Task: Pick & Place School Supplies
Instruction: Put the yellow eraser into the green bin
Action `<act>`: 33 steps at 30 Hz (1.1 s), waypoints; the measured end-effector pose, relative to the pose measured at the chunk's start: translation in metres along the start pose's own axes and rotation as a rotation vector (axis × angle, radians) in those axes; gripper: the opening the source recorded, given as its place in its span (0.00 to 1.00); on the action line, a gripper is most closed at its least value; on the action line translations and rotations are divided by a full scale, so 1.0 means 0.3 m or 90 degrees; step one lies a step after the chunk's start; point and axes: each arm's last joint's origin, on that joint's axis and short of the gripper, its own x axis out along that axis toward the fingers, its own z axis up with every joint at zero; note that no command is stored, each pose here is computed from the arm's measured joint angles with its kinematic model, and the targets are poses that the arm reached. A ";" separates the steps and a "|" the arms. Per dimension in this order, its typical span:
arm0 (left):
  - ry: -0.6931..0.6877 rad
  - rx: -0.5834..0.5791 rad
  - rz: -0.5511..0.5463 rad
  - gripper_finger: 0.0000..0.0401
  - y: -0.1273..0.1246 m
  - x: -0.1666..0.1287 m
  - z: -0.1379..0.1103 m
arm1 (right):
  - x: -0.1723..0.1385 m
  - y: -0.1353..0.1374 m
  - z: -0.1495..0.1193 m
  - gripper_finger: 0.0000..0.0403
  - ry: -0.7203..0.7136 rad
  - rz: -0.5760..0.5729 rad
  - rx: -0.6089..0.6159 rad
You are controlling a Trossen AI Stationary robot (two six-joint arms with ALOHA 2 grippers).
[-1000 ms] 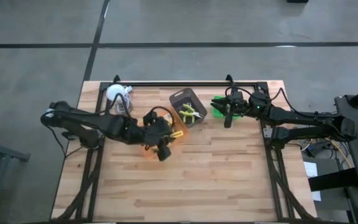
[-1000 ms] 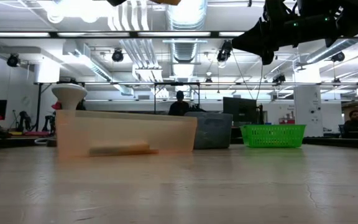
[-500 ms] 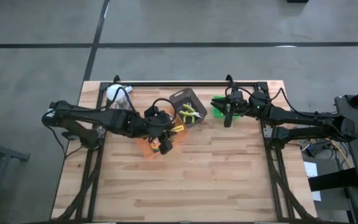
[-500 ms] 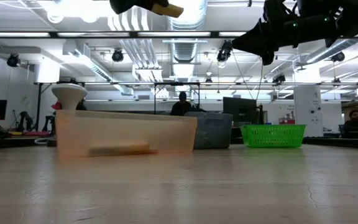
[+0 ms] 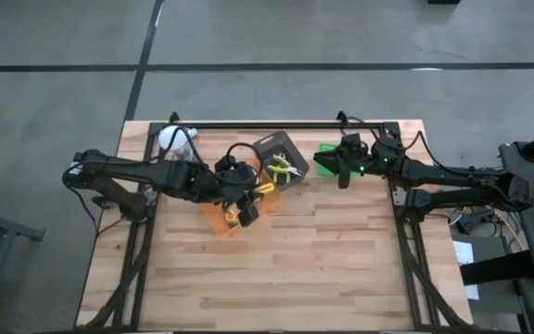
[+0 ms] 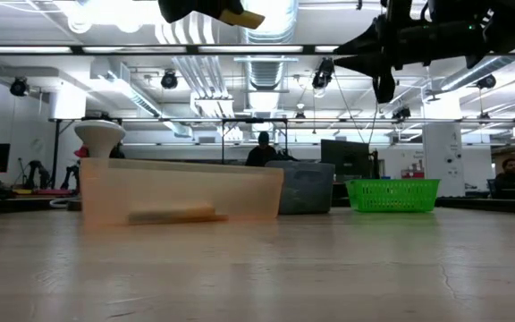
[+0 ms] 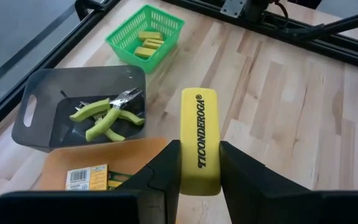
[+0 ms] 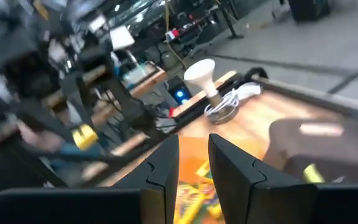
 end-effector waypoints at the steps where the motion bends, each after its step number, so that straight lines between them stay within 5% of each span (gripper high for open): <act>1: 0.000 0.000 0.001 0.25 0.001 0.001 0.001 | 0.000 0.000 0.000 0.21 0.000 0.000 0.037; 9: 0.002 -0.003 0.005 0.25 0.009 0.006 0.001 | 0.010 0.028 -0.030 0.20 0.140 0.128 0.316; 17: 0.020 -0.001 -0.015 0.25 0.009 0.013 -0.009 | 0.049 0.057 -0.102 0.25 0.255 0.113 0.529; 33: 0.043 -0.011 -0.059 0.25 0.002 0.012 -0.012 | 0.265 0.174 0.003 0.25 0.250 0.158 0.469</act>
